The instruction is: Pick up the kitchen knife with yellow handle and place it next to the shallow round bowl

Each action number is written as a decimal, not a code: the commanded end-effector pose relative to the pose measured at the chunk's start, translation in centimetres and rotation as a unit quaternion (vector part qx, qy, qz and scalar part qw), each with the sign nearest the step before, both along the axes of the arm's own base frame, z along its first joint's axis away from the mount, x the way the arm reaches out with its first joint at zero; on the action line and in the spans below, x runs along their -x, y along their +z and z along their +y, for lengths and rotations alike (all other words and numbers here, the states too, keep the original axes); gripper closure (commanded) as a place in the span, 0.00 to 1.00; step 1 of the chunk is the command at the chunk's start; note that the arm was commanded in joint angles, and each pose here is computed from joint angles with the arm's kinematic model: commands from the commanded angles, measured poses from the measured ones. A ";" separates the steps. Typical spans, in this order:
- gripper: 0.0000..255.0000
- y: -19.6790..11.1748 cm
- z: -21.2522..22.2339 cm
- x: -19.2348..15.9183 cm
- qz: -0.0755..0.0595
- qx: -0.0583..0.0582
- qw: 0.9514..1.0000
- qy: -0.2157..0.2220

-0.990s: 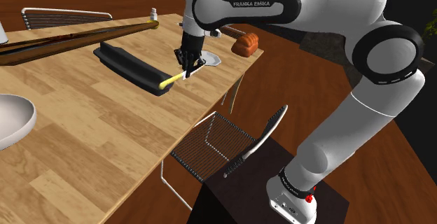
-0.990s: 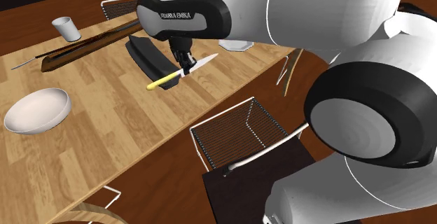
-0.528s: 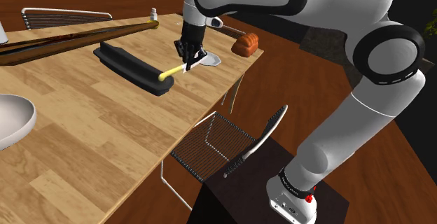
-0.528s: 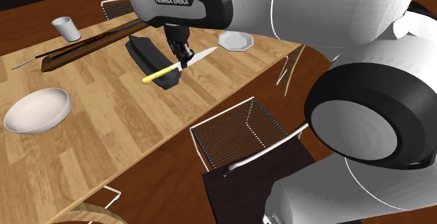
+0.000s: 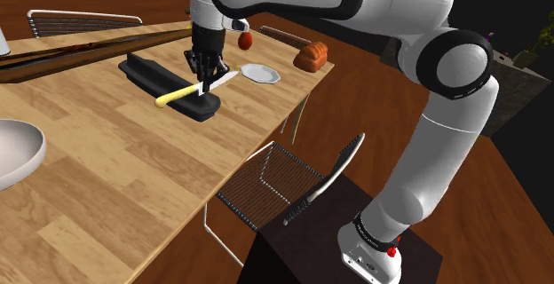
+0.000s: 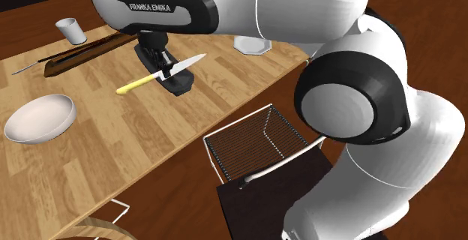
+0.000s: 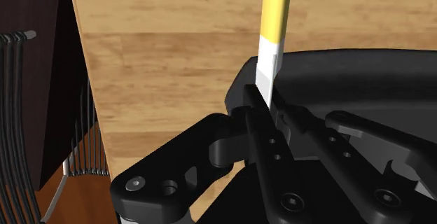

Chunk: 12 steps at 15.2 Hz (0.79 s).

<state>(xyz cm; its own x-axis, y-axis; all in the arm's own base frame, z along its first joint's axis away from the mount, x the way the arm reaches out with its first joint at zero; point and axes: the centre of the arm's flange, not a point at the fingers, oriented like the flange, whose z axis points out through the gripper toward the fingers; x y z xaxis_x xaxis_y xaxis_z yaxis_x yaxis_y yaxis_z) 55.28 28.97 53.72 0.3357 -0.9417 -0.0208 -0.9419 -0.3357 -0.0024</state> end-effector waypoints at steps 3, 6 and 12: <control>1.00 0.2 5.2 -0.9 0.000 0.000 1.000 -0.002; 1.00 0.2 9.1 -1.5 0.000 0.000 1.000 -0.002; 1.00 0.2 16.3 -2.7 0.000 0.000 1.000 -0.002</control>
